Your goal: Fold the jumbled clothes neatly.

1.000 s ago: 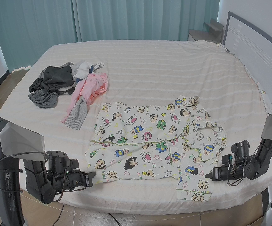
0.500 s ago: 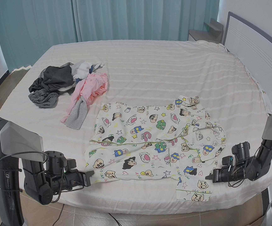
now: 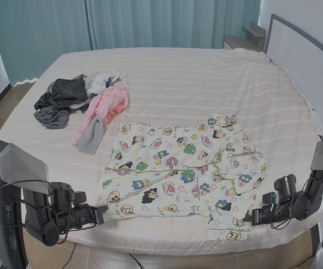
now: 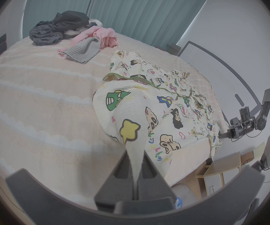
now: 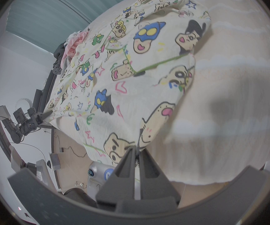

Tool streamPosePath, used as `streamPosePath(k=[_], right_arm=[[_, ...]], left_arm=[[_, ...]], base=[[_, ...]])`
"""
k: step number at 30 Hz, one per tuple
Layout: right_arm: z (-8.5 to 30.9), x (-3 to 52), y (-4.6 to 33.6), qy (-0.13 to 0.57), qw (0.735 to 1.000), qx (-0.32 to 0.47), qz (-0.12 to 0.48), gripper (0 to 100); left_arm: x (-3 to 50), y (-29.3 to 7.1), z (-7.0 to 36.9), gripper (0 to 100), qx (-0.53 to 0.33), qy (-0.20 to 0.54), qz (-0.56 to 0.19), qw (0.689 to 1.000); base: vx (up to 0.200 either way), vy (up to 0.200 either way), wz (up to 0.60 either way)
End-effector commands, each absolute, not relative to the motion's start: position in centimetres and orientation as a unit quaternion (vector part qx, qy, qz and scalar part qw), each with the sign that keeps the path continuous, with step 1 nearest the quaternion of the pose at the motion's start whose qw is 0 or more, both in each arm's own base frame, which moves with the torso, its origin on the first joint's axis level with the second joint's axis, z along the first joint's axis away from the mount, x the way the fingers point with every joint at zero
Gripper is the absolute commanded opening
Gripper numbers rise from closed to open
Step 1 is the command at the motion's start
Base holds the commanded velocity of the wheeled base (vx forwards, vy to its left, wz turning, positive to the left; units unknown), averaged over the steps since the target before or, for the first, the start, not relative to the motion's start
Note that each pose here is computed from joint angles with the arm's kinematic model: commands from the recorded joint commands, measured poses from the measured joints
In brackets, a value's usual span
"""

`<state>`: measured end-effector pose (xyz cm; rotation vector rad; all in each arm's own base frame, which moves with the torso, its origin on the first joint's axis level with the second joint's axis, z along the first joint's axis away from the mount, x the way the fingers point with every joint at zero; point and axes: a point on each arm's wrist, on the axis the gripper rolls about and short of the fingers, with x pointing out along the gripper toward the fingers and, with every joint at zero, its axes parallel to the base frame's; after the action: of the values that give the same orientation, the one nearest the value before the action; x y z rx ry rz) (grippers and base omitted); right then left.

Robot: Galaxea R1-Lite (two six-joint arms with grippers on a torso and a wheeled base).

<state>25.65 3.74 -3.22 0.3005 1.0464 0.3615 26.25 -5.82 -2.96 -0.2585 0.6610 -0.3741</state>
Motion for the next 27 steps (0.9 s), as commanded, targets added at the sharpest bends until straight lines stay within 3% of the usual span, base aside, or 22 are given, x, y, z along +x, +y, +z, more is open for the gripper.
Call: streamPosePath(k=[1, 9, 10, 27], right_arm=[[-2.8, 26.7, 3.9, 0.475, 0.851, 0.142, 0.174, 0], [-2.8, 27.1, 3.2, 0.471, 0.856, 0.144, 0.156, 0], [-2.8, 27.2, 3.0, 0.469, 0.857, 0.146, 0.153, 100], [-1.9, 30.7, 3.1, 0.427, 0.873, 0.194, 0.135, 100]], left_arm=[[26.1, -5.8, -3.2, 0, -0.125, 0.329, -0.183, 0.918], [26.2, -5.8, -3.2, 0, -0.125, 0.326, -0.180, 0.919], [26.2, -5.8, -3.2, 0, -0.125, 0.324, -0.180, 0.920], [26.2, -5.8, -3.8, 0, -0.126, 0.315, -0.181, 0.923]], base=[[0.000, 0.000, 0.00], [0.000, 0.000, 0.00], [0.000, 0.000, 0.00], [0.000, 0.000, 0.00]])
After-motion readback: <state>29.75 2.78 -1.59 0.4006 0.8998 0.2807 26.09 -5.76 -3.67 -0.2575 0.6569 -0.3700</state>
